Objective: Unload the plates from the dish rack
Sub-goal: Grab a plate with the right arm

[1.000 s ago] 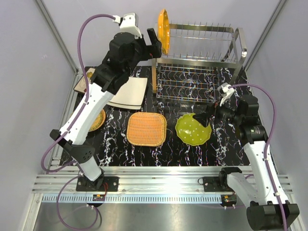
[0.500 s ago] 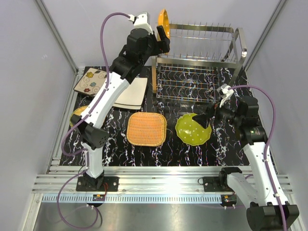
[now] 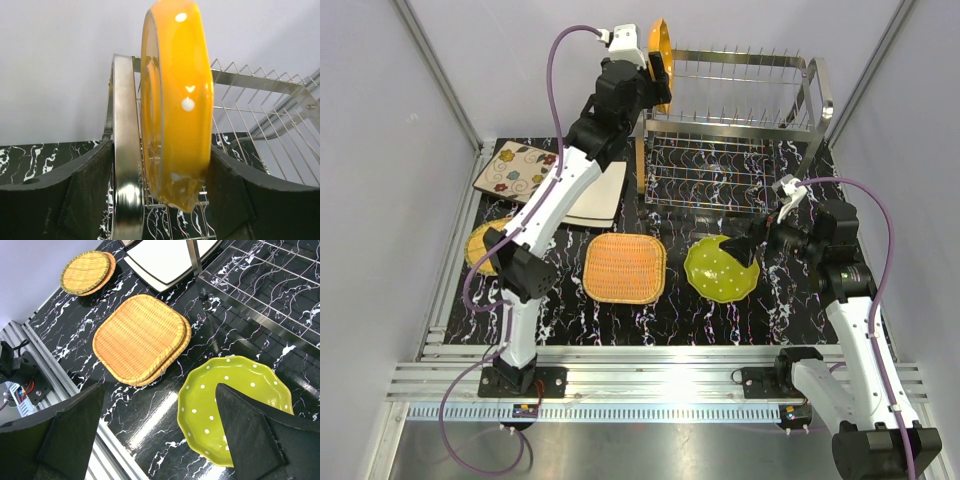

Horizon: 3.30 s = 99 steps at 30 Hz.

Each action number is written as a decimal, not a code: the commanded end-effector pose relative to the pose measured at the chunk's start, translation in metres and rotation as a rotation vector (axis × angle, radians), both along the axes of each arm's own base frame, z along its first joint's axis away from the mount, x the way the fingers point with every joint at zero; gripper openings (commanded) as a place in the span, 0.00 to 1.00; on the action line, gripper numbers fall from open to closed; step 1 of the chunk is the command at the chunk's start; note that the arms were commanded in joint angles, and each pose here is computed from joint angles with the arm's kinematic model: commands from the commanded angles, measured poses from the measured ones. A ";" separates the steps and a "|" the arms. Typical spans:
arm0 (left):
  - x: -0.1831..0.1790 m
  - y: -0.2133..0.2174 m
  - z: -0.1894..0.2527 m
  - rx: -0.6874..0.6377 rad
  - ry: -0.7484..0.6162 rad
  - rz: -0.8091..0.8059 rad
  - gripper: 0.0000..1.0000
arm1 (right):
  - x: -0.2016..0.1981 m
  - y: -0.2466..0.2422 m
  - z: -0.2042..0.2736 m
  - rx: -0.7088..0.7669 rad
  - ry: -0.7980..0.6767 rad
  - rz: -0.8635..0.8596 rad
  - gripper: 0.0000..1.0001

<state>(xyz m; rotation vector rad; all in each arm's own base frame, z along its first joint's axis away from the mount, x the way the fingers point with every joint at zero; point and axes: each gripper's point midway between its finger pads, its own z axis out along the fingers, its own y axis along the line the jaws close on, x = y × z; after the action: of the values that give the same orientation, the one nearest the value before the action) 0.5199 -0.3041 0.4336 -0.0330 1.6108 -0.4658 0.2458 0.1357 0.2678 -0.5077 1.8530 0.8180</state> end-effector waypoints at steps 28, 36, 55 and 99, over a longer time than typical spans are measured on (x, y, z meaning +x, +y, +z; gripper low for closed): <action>-0.027 0.025 0.154 0.226 -0.625 0.200 0.00 | 0.002 0.002 0.029 0.050 -0.066 -0.008 1.00; -0.034 0.024 0.164 0.300 -0.690 0.204 0.00 | 0.003 0.003 0.030 0.058 -0.058 -0.011 1.00; -0.028 0.010 0.122 0.302 -0.547 0.118 0.51 | 0.004 0.003 0.031 0.065 -0.062 -0.013 1.00; -0.027 0.031 0.157 0.477 -0.714 0.402 0.00 | 0.002 0.001 0.037 0.062 -0.072 -0.026 1.00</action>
<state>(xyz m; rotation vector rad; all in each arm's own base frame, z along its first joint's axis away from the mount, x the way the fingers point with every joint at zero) 0.5350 -0.3102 0.4874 0.3155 1.1769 0.2509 0.2462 0.1379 0.2813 -0.4565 1.8252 0.8489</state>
